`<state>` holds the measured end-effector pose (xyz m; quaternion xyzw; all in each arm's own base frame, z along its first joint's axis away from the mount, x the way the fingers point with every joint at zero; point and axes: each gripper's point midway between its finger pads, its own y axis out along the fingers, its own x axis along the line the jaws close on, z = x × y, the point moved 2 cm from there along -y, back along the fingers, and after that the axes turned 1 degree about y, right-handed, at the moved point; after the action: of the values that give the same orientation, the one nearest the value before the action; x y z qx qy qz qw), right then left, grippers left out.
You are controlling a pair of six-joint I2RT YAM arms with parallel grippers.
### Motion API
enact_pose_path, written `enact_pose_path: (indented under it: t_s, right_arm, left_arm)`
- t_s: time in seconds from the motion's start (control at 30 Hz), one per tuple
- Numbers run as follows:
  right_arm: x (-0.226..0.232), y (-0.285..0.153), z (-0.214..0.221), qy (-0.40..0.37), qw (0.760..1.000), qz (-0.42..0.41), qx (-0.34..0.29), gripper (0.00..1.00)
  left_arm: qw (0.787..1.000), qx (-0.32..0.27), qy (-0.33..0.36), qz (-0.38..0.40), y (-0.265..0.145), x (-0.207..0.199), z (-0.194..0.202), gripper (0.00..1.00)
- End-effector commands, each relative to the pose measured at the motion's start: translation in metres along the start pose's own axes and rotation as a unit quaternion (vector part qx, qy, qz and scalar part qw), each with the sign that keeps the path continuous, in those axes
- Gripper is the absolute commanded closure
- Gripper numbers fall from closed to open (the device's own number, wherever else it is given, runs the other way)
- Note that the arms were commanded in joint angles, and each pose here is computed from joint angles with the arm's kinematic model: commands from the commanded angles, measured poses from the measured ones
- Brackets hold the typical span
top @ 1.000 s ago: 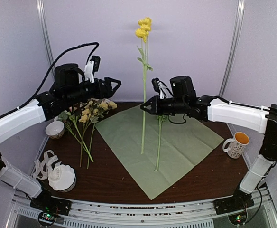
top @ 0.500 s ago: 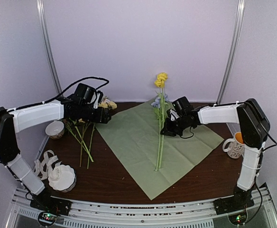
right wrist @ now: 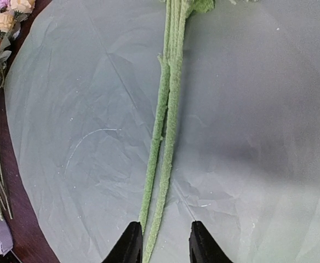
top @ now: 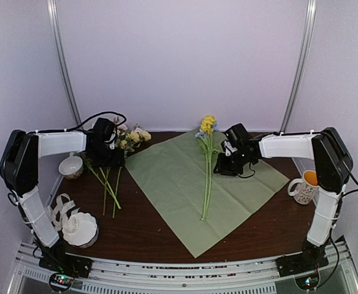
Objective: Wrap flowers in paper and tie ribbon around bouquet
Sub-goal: Place the fake flower on the flattened wrapping paper, then pick up the fake flower from the corner of the board.
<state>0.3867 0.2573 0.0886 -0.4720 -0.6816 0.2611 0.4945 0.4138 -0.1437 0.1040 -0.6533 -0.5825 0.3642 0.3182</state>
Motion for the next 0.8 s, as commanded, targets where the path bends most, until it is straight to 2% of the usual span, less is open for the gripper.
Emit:
enact_pose_path:
  t_s: [0.0, 0.07, 0.17, 0.3, 0.6, 0.67, 0.77]
  right_arm:
    - [0.013, -0.035, -0.014, -0.038, 0.998, 0.016, -0.045, 0.68]
    - [0.019, -0.038, -0.012, -0.045, 0.998, 0.011, -0.047, 0.68]
    - [0.024, -0.039, -0.009, -0.055, 0.997, 0.007, -0.046, 0.68]
    - [0.023, -0.037, -0.006, -0.061, 0.997, 0.013, -0.039, 0.68]
    - [0.019, -0.034, 0.000, -0.064, 0.997, 0.017, -0.029, 0.68]
    - [0.019, -0.033, 0.001, -0.065, 0.997, 0.016, -0.027, 0.68]
    - [0.019, -0.035, 0.001, -0.066, 0.997, 0.016, -0.027, 0.68]
  left_arm:
    - [0.998, -0.016, -0.029, -0.060, 0.000, 0.047, -0.016, 0.39]
    - [0.996, -0.010, -0.021, -0.082, 0.002, 0.056, -0.015, 0.50]
    - [0.998, 0.011, -0.026, -0.056, 0.013, 0.055, -0.010, 0.64]
    - [0.998, 0.030, -0.029, -0.056, 0.027, 0.058, -0.003, 0.69]
    - [0.995, 0.048, -0.023, -0.081, 0.043, 0.066, 0.003, 0.66]
    - [0.996, 0.051, -0.021, -0.075, 0.047, 0.064, 0.002, 0.74]
    - [0.996, 0.054, -0.022, -0.069, 0.048, 0.062, 0.003, 0.92]
